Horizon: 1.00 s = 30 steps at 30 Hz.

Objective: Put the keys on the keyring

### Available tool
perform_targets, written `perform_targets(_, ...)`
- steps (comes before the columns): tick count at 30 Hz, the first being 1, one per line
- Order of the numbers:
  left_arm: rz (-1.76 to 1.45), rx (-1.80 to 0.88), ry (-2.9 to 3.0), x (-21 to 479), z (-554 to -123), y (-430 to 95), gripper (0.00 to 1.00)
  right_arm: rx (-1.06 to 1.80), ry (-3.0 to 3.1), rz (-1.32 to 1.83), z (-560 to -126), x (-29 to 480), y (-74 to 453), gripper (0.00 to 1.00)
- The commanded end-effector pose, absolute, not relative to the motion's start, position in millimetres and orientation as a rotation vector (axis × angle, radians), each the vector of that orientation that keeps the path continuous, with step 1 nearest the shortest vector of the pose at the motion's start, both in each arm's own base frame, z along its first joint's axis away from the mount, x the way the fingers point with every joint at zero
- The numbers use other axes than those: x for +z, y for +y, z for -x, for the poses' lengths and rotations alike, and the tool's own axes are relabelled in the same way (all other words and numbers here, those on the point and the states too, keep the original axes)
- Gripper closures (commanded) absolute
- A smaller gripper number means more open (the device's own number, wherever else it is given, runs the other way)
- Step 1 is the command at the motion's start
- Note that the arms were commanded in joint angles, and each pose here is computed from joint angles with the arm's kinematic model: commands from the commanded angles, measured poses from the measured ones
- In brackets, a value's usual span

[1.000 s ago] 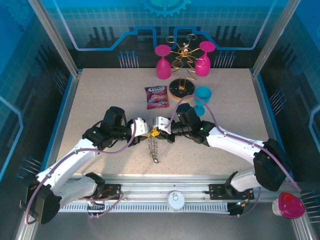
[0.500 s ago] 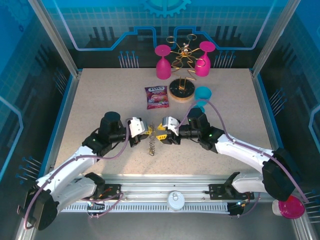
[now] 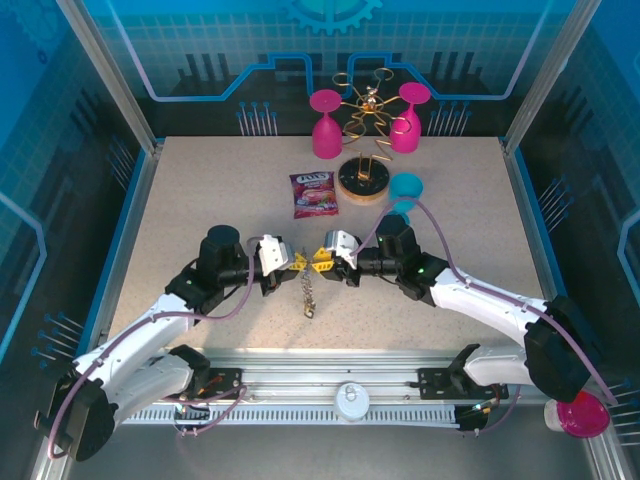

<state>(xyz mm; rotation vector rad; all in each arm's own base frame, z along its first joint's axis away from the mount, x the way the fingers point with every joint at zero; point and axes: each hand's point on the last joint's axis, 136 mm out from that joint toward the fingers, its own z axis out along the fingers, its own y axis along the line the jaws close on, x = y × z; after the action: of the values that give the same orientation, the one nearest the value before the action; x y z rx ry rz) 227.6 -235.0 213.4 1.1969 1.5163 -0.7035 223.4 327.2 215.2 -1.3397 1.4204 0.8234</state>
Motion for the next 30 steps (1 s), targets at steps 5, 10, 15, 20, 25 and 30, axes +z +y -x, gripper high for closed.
perform_targets(5, -1.206, -0.747, 1.428, 230.4, -219.3, -240.1, 1.0, 0.802, 1.399, 1.379, -218.9, 213.7, 329.8, 0.97)
perform_targets(10, -1.137, -0.788, 1.445, 239.3, -223.6, -241.2, 1.0, 0.663, 1.383, 1.404, -221.1, 205.9, 325.5, 1.0)
perform_targets(15, -0.999, -0.961, 1.442, 253.9, -224.5, -248.1, 1.0, 0.547, 1.342, 1.465, -217.4, 192.5, 332.4, 1.0)
perform_targets(20, -0.959, -1.002, 1.444, 255.2, -224.0, -248.2, 1.0, 0.554, 1.274, 1.451, -210.7, 203.6, 340.7, 1.0)
perform_targets(25, -0.998, -0.945, 1.435, 249.4, -221.5, -245.1, 1.0, 0.568, 1.264, 1.333, -216.9, 221.6, 325.3, 0.72)
perform_targets(30, -1.066, -0.901, 1.391, 244.5, -215.0, -244.4, 1.0, 0.677, 1.308, 1.228, -226.0, 233.4, 306.4, 0.64)
